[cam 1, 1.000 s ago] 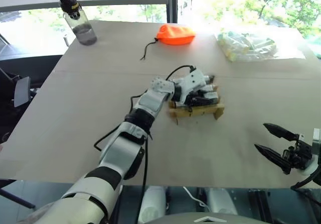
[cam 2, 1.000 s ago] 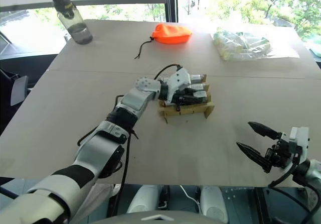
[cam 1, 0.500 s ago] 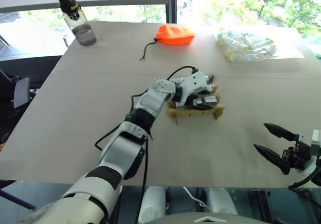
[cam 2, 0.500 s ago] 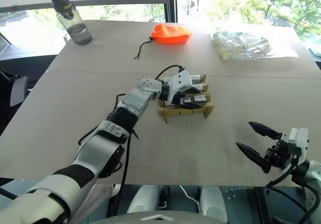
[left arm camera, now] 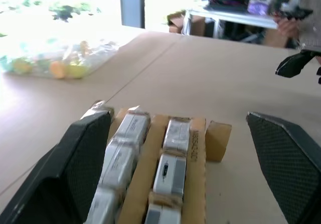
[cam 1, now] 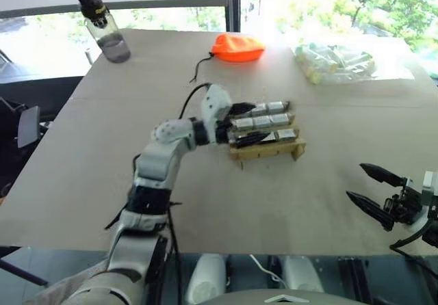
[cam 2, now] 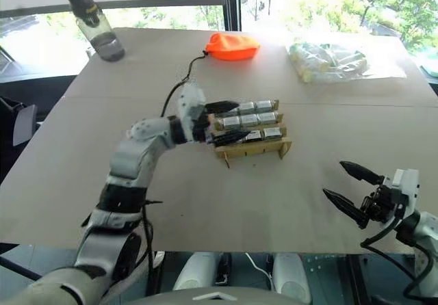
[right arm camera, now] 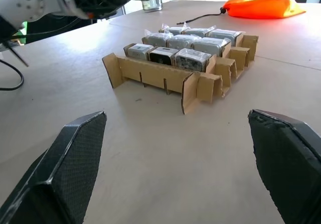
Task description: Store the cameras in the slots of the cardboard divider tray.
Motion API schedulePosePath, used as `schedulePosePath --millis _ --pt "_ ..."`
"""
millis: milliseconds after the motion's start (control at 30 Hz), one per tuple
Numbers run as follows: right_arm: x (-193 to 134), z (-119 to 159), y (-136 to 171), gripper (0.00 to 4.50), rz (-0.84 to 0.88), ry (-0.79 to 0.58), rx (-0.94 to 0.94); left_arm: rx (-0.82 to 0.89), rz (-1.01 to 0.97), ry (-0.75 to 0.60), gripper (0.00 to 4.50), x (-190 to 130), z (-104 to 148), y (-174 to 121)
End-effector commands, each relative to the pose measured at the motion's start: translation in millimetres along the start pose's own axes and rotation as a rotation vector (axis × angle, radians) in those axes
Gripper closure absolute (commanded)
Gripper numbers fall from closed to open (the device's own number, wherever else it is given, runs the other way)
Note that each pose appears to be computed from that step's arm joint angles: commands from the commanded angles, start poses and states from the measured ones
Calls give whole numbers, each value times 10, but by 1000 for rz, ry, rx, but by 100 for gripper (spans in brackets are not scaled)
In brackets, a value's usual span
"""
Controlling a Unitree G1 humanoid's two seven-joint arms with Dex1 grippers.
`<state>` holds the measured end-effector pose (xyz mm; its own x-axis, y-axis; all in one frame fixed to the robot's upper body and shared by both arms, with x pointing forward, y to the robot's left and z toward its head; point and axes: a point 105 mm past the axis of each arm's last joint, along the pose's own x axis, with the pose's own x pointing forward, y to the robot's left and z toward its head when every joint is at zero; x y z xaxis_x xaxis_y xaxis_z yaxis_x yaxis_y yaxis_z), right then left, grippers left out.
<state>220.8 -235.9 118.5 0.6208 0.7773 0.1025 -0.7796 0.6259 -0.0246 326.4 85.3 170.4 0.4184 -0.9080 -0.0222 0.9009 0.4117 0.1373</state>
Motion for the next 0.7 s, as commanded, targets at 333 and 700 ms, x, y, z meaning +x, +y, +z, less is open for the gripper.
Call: schedulePosePath --millis 333,700 --pt "-111 -28 -282 0 26 66 -88 -50 414 103 4 -1078 -606 -217" --pt "-19 -44 -493 0 57 87 -102 -36 450 90 4 -1128 -619 -374"
